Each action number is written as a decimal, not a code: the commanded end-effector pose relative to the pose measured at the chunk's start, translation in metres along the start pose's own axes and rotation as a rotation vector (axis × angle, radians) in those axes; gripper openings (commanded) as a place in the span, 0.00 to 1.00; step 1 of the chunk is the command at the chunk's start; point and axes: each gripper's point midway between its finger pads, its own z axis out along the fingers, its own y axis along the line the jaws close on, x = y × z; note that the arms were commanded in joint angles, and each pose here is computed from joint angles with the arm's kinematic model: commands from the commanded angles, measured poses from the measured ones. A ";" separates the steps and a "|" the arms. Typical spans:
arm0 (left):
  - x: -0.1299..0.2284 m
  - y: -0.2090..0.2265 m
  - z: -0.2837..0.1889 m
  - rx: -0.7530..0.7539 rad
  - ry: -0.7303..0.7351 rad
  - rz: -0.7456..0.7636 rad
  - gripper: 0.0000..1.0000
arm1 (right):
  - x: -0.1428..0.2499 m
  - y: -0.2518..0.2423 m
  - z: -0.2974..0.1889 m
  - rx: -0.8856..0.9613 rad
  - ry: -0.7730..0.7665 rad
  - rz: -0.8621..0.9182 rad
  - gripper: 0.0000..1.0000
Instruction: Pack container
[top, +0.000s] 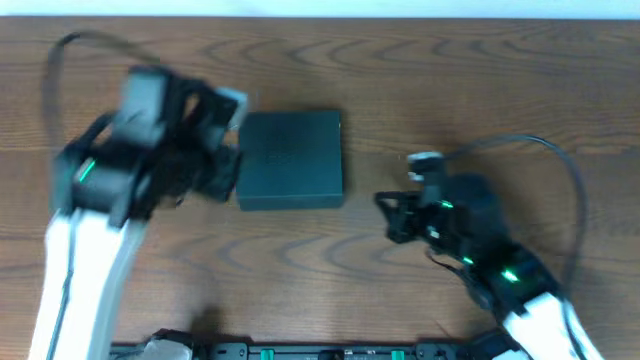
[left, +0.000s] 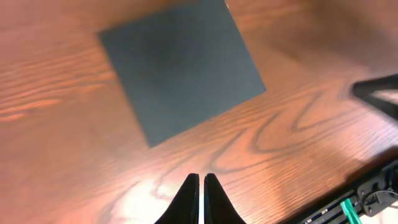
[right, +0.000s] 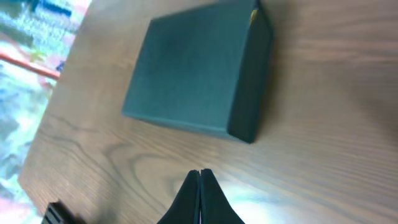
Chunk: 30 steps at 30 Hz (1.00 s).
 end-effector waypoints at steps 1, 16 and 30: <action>0.034 0.001 -0.019 -0.025 -0.038 -0.038 0.06 | -0.012 0.004 -0.036 0.002 -0.077 -0.065 0.01; 0.145 -0.006 0.012 -0.012 -0.092 -0.325 0.95 | 0.057 -0.020 -0.079 0.099 0.083 0.028 0.99; 0.157 -0.005 0.018 -0.014 -0.043 -0.540 0.95 | 0.060 -0.021 -0.080 0.105 0.095 0.032 0.99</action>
